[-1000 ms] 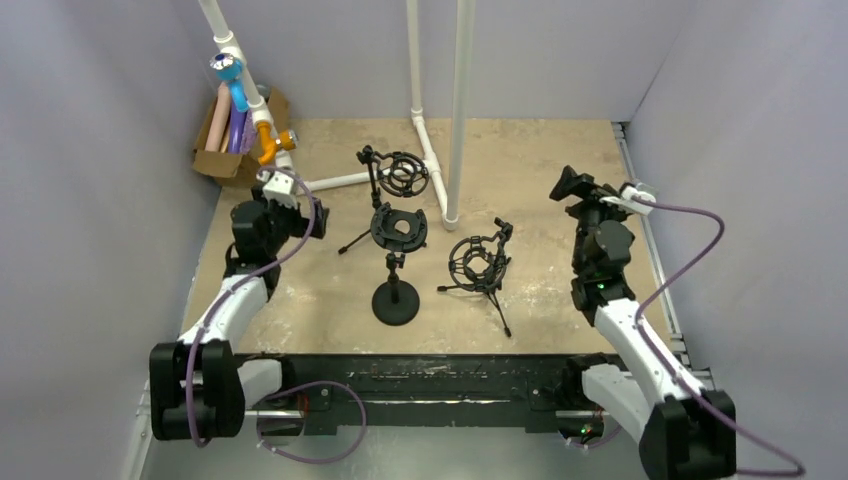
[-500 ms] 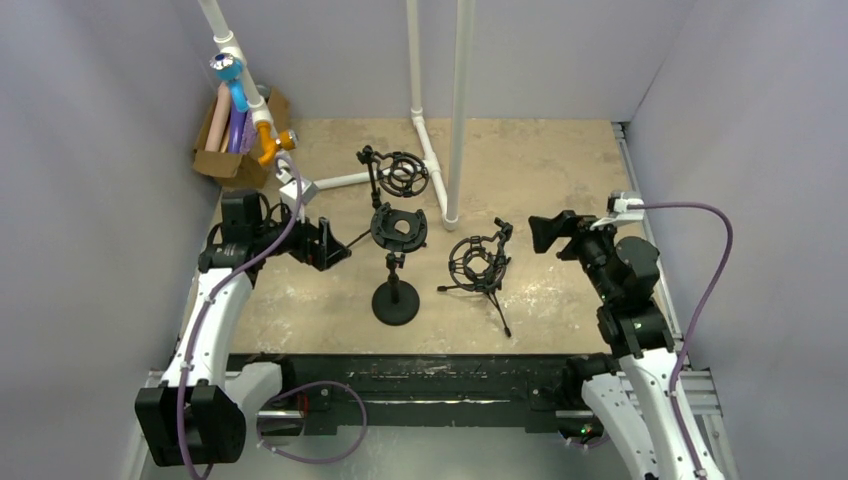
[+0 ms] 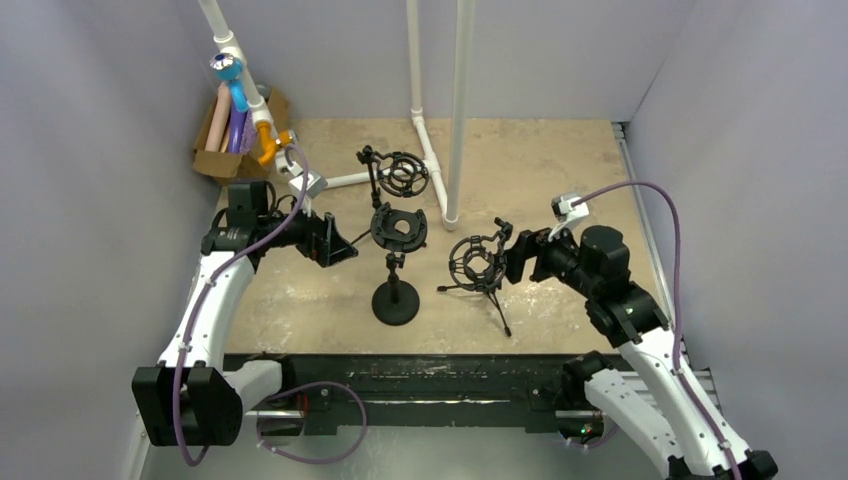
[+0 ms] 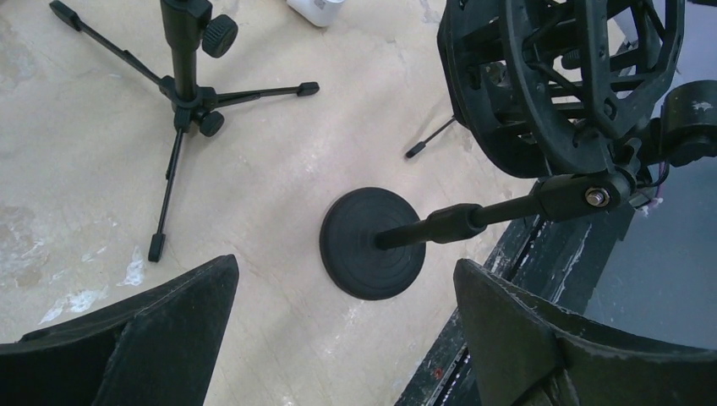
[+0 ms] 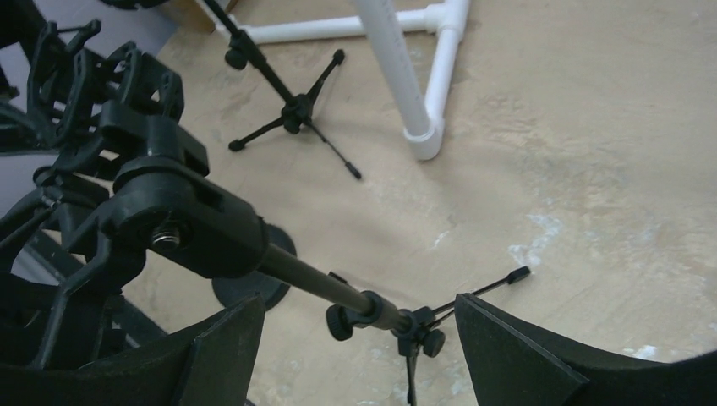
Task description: Attach the microphones to the stand
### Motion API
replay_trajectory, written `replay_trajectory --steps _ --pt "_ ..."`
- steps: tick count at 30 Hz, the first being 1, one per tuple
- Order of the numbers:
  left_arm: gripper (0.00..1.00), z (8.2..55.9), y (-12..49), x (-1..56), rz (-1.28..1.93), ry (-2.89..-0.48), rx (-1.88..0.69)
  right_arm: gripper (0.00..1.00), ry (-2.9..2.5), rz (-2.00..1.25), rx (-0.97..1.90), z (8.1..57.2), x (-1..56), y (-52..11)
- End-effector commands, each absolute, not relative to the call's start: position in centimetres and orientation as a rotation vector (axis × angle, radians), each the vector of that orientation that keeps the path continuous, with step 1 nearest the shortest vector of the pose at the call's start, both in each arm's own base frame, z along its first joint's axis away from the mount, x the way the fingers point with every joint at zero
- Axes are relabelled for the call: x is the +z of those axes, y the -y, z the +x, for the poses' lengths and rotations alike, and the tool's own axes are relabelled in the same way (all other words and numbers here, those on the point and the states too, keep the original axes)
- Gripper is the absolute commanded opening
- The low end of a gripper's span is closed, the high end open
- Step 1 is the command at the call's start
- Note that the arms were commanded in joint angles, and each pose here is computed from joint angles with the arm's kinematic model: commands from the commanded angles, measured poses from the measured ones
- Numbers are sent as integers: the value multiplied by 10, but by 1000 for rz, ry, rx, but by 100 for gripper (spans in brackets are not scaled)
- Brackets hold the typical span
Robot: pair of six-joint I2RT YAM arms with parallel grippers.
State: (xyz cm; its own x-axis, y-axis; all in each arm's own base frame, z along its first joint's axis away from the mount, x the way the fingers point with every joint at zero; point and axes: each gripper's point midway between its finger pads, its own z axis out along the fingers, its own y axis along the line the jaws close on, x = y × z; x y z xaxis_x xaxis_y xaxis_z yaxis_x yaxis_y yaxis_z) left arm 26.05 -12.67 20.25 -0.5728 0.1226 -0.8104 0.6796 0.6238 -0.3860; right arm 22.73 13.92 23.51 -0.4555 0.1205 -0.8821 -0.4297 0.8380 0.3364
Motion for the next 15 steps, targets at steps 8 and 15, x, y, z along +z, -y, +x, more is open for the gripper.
replay_trajectory --steps 8,15 --pt "100 273 132 228 702 -1973 -887 78 -1816 -205 655 244 243 -155" --pt "100 278 131 231 679 -2005 -895 53 -1800 -136 613 275 230 -164"
